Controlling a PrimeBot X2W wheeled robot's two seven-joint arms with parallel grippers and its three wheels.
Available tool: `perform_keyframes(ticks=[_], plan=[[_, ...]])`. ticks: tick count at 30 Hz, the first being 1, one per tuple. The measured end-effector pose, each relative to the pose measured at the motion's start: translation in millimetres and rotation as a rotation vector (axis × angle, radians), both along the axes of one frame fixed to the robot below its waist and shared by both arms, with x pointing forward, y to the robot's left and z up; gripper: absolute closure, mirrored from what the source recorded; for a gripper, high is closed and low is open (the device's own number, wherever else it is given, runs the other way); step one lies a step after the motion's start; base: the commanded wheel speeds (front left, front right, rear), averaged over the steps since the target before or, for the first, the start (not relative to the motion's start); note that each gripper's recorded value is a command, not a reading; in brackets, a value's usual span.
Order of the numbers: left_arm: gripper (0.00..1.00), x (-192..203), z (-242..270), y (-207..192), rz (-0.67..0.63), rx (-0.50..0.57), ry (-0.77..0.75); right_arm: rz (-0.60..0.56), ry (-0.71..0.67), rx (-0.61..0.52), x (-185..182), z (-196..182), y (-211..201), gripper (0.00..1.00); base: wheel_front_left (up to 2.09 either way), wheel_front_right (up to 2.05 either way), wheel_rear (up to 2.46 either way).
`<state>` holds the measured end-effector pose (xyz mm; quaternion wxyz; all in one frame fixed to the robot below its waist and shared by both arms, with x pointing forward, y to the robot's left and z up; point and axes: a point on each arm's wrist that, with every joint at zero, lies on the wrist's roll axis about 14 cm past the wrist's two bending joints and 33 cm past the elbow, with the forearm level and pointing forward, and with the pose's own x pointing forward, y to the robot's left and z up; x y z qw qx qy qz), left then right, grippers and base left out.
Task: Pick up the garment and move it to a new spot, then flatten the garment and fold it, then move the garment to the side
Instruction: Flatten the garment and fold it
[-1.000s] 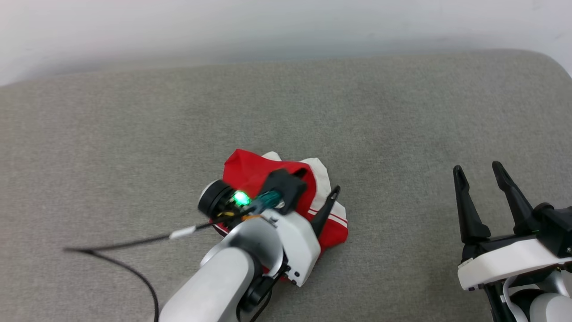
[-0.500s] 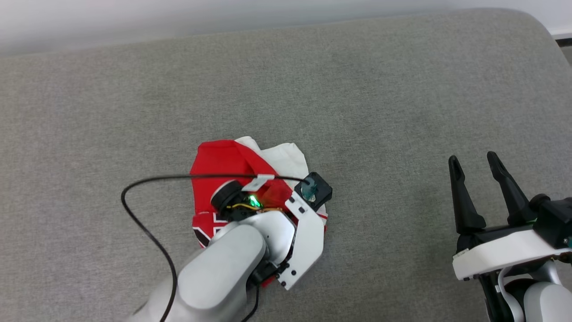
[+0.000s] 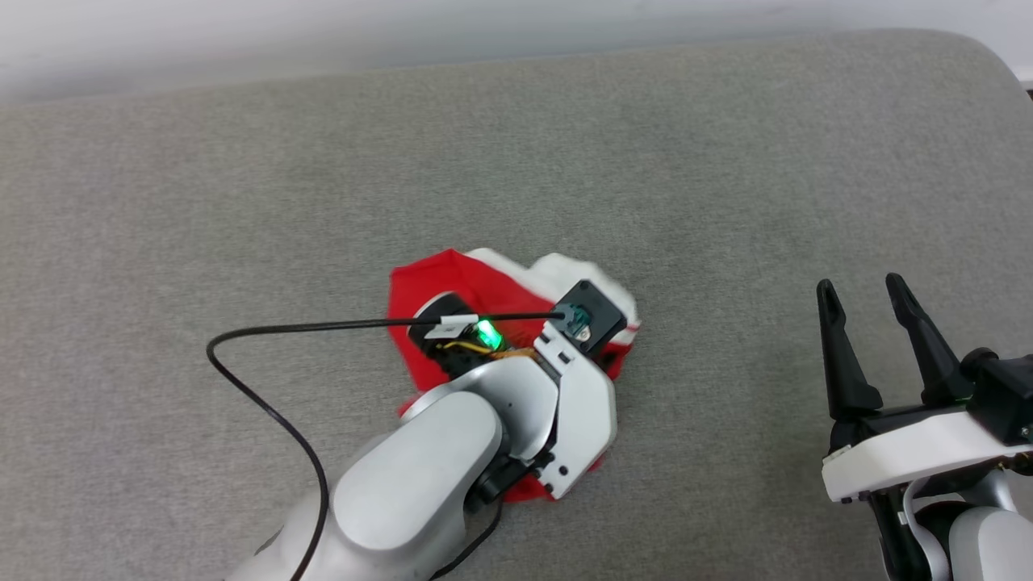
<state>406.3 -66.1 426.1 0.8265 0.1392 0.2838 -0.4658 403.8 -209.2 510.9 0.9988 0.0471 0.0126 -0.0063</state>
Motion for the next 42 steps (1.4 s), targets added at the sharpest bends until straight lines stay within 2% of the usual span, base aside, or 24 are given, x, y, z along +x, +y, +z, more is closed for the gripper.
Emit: perform_keyframes(ticks=[5, 8, 10, 13, 19, 22, 25, 26, 27, 34, 42], plan=[[1.0, 19, 70, -6, 0.09, -0.229, -0.158, 0.027, -0.011, -0.001, 4, 5, 9, 0.0, 0.0, 0.0, 0.0], [1.0, 28, 98, 12, 0.224, -0.357, -0.198, 0.046, -0.016, 0.001, 6, 7, 16, 0.0, 0.0, 0.0, 0.0], [1.0, 29, 96, 33, 0.329, -0.396, -0.18, 0.056, -0.02, 0.002, 7, 9, 19, 0.0, 0.0, 0.0, 0.0], [1.0, 22, 67, 72, 0.511, -0.404, -0.087, 0.076, -0.02, 0.007, 9, 9, 26, 0.0, 0.0, 0.0, 0.0], [1.0, -11, -11, 147, 0.84, -0.32, 0.118, 0.095, -0.012, 0.01, 12, 7, 33, 0.0, 0.0, 0.0, 0.0], [1.0, -27, -35, 180, 0.961, -0.276, 0.162, 0.099, -0.014, 0.011, 12, 8, 34, 0.0, 0.0, 0.0, 0.0], [1.0, -39, -45, 195, 1.013, -0.261, 0.191, 0.102, -0.015, 0.012, 12, 9, 35, 0.0, 0.0, 0.0, 0.0], [0.76, -41, -46, 196, 1.017, -0.259, 0.196, 0.103, -0.015, 0.012, 12, 9, 35, 0.0, 0.0, 0.0, 0.0], [0.0, -43, -46, 197, 1.017, -0.258, 0.196, 0.104, -0.015, 0.012, 12, 9, 36, 0.0, 0.0, 0.0, 0.0], [0.0, -29, -16, 205, 1.016, -0.292, 0.012, 0.11, -0.028, 0.012, 7, 15, 38, 0.0, 0.0, 0.0, 0.0], [0.0, -3, 59, 211, 0.956, -0.362, -0.354, 0.098, -0.044, 0.003, -4, 24, 33, 0.0, 0.0, 0.0, 0.0]])
